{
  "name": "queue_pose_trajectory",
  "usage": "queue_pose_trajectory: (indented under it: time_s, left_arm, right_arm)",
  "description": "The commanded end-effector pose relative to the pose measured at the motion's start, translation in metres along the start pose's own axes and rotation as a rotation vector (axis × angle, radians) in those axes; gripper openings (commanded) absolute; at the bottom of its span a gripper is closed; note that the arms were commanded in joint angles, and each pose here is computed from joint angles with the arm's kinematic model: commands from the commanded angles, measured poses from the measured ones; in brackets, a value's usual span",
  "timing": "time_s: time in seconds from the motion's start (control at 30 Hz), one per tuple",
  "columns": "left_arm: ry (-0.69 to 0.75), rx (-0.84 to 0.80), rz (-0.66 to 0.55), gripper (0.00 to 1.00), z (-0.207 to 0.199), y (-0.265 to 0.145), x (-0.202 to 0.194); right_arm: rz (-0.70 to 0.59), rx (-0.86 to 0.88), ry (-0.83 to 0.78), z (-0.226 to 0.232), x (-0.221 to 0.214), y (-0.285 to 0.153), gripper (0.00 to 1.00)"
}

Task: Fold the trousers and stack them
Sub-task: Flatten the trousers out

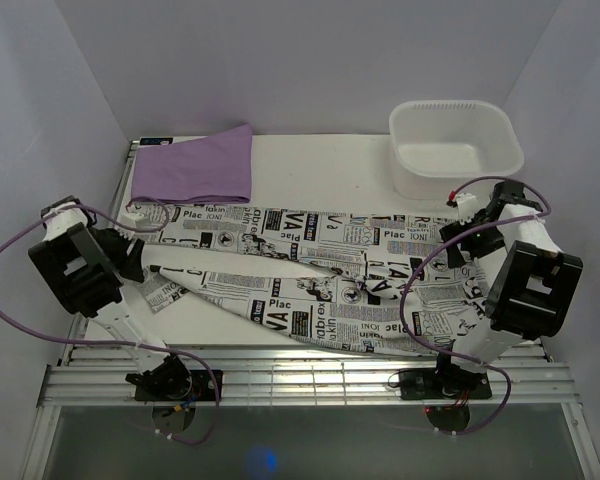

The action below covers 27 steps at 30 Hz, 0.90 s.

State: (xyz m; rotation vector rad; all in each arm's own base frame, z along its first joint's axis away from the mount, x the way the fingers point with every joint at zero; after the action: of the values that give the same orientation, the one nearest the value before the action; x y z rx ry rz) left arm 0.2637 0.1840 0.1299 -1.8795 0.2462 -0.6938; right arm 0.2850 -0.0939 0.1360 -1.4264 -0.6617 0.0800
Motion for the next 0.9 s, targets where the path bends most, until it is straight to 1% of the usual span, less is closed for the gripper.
queue_pose_trajectory:
  time_s: [0.0,0.1,0.13,0.23,0.33,0.4,0.47,0.57,0.73,0.83,0.87]
  left_arm:
    - [-0.040,-0.005,-0.056,0.66,-0.015,0.008,-0.002]
    - [-0.161,0.011,-0.095,0.66,-0.024,0.013,-0.013]
    - [-0.237,0.024,-0.110,0.66,-0.026,0.014,-0.014]
    - [-0.340,0.064,-0.131,0.68,-0.035,0.012,-0.019]
    - [-0.378,0.172,-0.166,0.73,-0.044,0.009,-0.017]
    - [-0.397,0.233,-0.168,0.73,-0.047,0.005,-0.016]
    - [-0.438,0.259,-0.167,0.77,-0.049,0.007,-0.015]
    - [-0.444,0.303,-0.155,0.82,-0.051,0.011,-0.013]
    - [-0.448,0.384,-0.064,0.82,-0.058,0.033,-0.017]
    - [-0.435,0.382,-0.036,0.79,-0.062,0.050,-0.014]
    - [-0.442,0.368,0.006,0.77,-0.063,0.059,-0.017]
  right_arm:
    - [0.063,0.036,-0.081,0.016,-0.014,-0.022,0.91]
    - [0.078,0.021,-0.085,0.022,-0.024,-0.026,0.90]
    - [0.074,0.005,-0.082,0.023,-0.024,-0.030,0.90]
    - [0.080,0.000,-0.068,0.029,-0.031,-0.029,0.90]
    - [0.095,-0.008,-0.053,0.032,-0.038,-0.026,0.90]
    - [0.109,-0.004,-0.053,0.035,-0.042,-0.024,0.90]
    - [0.132,0.008,-0.053,0.039,-0.050,-0.022,0.90]
    - [0.164,0.019,-0.061,0.043,-0.058,-0.016,0.91]
    - [0.209,0.002,-0.044,0.039,-0.064,-0.007,0.92]
    - [0.228,-0.013,-0.049,0.038,-0.069,-0.002,0.93]
    - [0.231,-0.019,-0.053,0.037,-0.069,-0.001,0.93]
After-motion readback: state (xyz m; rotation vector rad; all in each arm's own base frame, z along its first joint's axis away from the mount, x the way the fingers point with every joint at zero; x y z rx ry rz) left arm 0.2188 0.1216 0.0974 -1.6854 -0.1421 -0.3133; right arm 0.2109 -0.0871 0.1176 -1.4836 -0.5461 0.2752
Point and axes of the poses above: each gripper's point midway between its finger pads, its own y axis out along the fingers, its own z axis along the line the jaws close on, x = y × z, the point moved 8 cm from there along -y, back along the fingers
